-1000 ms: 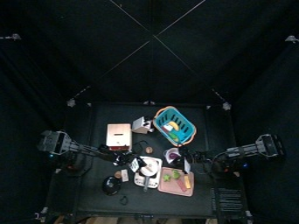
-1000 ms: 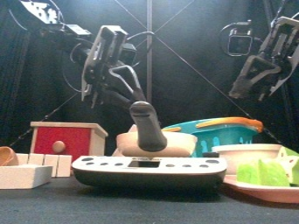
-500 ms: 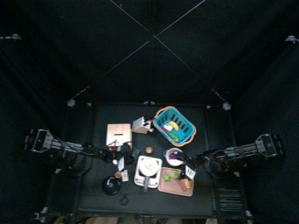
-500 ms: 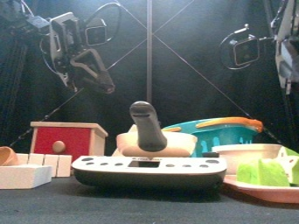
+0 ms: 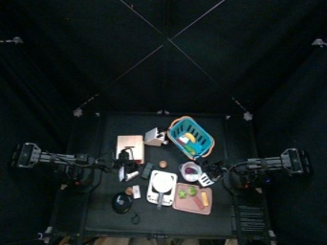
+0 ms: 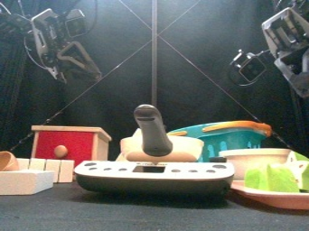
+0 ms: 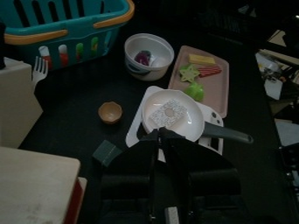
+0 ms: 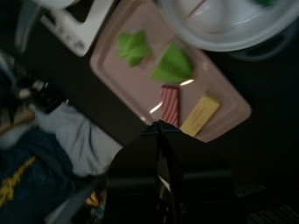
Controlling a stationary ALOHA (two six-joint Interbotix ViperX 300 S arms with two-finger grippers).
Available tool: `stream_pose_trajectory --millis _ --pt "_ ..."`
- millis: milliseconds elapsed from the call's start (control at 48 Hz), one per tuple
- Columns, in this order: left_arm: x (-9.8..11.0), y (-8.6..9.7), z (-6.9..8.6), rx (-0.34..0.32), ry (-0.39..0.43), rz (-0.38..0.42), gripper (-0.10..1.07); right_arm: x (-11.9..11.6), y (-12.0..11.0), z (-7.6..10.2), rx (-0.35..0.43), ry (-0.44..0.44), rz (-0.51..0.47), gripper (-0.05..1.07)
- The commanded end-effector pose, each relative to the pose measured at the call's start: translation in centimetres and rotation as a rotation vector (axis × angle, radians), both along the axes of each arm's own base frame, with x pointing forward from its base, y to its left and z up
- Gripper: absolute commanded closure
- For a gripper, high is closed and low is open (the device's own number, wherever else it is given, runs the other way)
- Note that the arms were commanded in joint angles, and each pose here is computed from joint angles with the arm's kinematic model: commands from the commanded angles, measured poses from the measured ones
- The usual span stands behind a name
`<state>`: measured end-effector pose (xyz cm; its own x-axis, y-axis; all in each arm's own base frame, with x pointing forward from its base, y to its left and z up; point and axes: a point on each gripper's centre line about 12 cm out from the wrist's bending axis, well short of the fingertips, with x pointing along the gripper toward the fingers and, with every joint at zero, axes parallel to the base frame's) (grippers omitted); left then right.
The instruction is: Grab egg block
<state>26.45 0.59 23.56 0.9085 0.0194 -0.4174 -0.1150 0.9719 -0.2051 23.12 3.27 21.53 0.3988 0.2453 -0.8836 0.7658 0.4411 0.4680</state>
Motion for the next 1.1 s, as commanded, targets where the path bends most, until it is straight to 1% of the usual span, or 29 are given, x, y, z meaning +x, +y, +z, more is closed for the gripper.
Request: stream_pose_trajectory --millis 0,125,229,333,479,562,646,708,833,917,1021,1083 --pt "-0.4 0.1 0.1 0.001 -0.010 0.001 0.43 -0.3 1.1 0.7 -0.042 -0.005 -0.019 1.00" --pt "-0.9 0.0 -0.9 -0.012 0.016 0.007 0.43 -0.8 2.6 0.2 -0.080 -0.020 -0.062 1.00" --pt "-0.9 -0.1 -0.7 -0.019 0.008 0.001 0.43 -1.2 3.7 -0.6 -0.108 -0.030 -0.107 1.00" --pt "-0.9 -0.2 -0.7 -0.016 0.009 -0.009 0.43 -1.6 4.8 -1.5 -0.161 -0.037 -0.149 1.00" --pt "-0.7 0.2 -0.2 -0.012 -0.003 0.013 0.44 -2.1 6.2 -2.3 -0.209 -0.051 -0.183 1.00" --pt "-0.6 0.4 -0.1 -0.010 -0.005 0.022 0.44 -2.5 6.7 -2.9 -0.239 -0.034 -0.202 1.00" --pt "-0.6 0.5 -0.1 -0.004 -0.006 0.019 0.44 -3.1 7.3 -3.5 -0.265 0.008 -0.215 1.00" --pt "-0.7 0.5 -0.2 0.022 -0.003 0.008 0.44 -3.4 7.7 -3.9 -0.277 0.037 -0.213 0.99" --pt "-0.8 0.4 -0.4 0.080 0.005 -0.022 0.44 -3.6 8.3 -4.5 -0.275 0.091 -0.223 0.89" --pt "-0.7 0.3 -0.3 0.109 0.004 -0.043 0.44 -3.6 8.4 -4.9 -0.280 0.110 -0.224 0.78" --pt "-0.5 -0.1 0.1 0.123 -0.009 -0.062 0.44 -3.7 8.3 -5.5 -0.297 0.125 -0.223 0.65" --pt "-0.4 -0.3 0.2 0.125 -0.013 -0.074 0.44 -3.6 8.3 -5.7 -0.301 0.126 -0.220 0.59"
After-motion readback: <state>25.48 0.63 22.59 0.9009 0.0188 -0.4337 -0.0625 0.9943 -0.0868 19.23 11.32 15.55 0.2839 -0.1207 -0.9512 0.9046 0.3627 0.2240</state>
